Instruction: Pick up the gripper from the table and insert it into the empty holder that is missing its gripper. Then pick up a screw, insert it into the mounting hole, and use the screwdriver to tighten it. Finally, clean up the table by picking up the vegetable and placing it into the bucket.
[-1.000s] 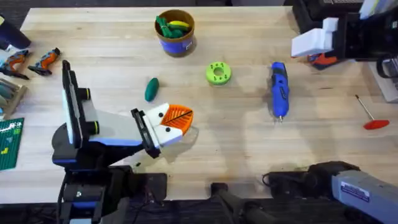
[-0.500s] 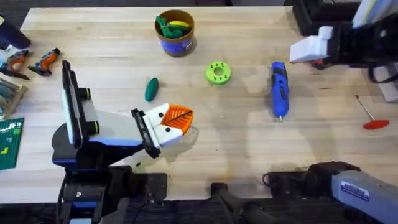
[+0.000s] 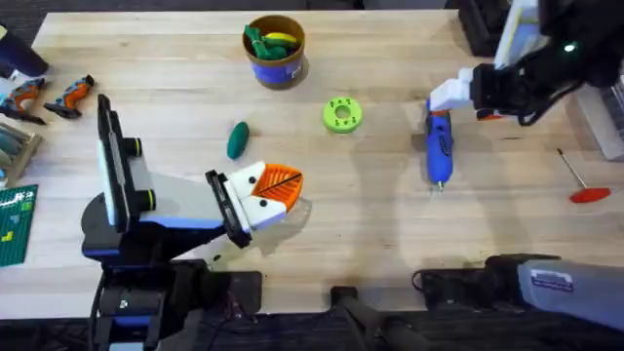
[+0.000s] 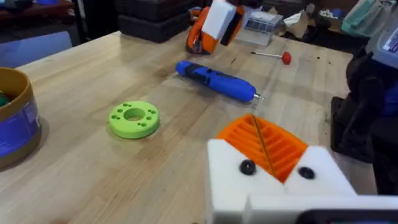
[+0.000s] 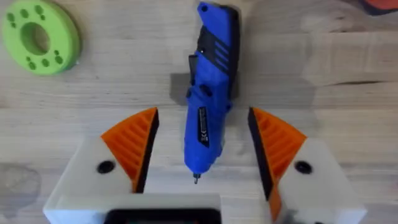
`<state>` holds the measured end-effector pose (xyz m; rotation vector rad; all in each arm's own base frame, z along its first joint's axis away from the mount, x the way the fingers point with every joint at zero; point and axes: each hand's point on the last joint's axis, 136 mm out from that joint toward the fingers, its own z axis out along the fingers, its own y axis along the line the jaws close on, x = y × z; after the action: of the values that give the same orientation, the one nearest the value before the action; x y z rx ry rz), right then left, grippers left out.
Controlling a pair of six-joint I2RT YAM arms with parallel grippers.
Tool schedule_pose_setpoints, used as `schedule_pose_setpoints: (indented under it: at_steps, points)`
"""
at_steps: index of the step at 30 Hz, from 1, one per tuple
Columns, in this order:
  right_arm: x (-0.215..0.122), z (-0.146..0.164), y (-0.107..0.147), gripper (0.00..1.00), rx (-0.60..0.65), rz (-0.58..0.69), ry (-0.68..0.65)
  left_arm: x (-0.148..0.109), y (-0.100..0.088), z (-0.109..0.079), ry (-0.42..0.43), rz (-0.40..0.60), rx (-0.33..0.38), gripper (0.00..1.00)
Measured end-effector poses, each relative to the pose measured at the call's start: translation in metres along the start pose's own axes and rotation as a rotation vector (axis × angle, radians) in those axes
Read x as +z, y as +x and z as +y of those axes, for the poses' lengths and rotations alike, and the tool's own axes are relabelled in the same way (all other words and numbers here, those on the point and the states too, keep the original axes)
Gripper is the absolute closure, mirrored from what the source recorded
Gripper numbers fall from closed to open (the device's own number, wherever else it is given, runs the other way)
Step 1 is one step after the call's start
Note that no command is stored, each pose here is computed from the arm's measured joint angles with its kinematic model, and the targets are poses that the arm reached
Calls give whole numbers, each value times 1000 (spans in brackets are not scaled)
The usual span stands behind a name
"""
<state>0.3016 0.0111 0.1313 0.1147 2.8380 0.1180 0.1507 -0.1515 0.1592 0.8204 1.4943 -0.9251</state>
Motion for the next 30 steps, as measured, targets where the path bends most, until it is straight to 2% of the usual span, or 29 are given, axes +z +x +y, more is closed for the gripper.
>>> schedule_pose_setpoints:
  at_steps: [7, 12, 30]
  points:
    - [33, -4, 5, 157, -3, 100, 12, 0, 0, 0, 0, 0, 0, 993]
    - [48, -5, -3, 157, -1, 97, 16, 0, 0, 0, 0, 0, 0, 993]
    - [88, -14, -4, 157, 24, 154, 64, 0, 0, 0, 0, 0, 0, 993]
